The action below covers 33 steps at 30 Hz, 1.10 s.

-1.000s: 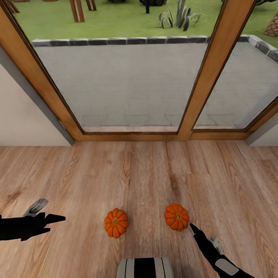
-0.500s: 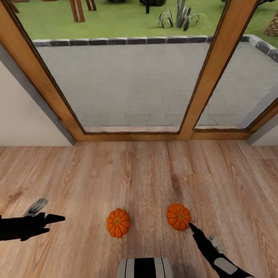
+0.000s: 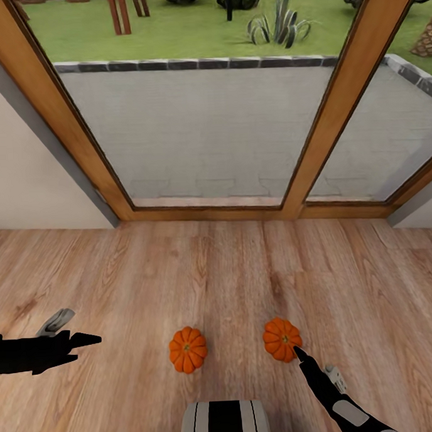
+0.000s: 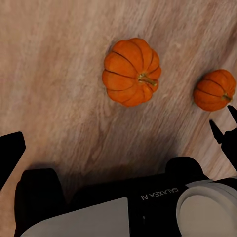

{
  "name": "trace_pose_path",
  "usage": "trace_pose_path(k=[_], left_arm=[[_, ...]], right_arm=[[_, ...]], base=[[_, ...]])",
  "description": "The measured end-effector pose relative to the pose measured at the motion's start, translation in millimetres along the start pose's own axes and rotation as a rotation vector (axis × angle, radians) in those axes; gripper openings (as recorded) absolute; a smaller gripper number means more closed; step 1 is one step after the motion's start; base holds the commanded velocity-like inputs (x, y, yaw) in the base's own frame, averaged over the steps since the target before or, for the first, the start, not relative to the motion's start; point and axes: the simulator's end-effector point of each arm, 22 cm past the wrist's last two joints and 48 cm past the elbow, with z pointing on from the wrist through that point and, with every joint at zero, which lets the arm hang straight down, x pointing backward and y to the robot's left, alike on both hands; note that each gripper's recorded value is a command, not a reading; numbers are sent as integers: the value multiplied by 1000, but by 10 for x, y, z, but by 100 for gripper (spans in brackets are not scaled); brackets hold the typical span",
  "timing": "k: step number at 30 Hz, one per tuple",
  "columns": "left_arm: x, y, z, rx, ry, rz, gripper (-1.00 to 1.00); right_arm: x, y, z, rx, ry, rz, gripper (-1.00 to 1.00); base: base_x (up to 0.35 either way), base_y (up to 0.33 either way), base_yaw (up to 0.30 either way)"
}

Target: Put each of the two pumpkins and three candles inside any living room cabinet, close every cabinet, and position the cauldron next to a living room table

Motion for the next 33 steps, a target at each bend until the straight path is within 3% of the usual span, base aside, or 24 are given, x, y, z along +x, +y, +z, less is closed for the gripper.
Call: trace_pose_path(k=[33], left_arm=[[8, -13, 10, 2, 1, 2, 100]], right_arm=[[-9, -6, -1, 1, -4, -2, 100]], base=[[31, 14, 0]])
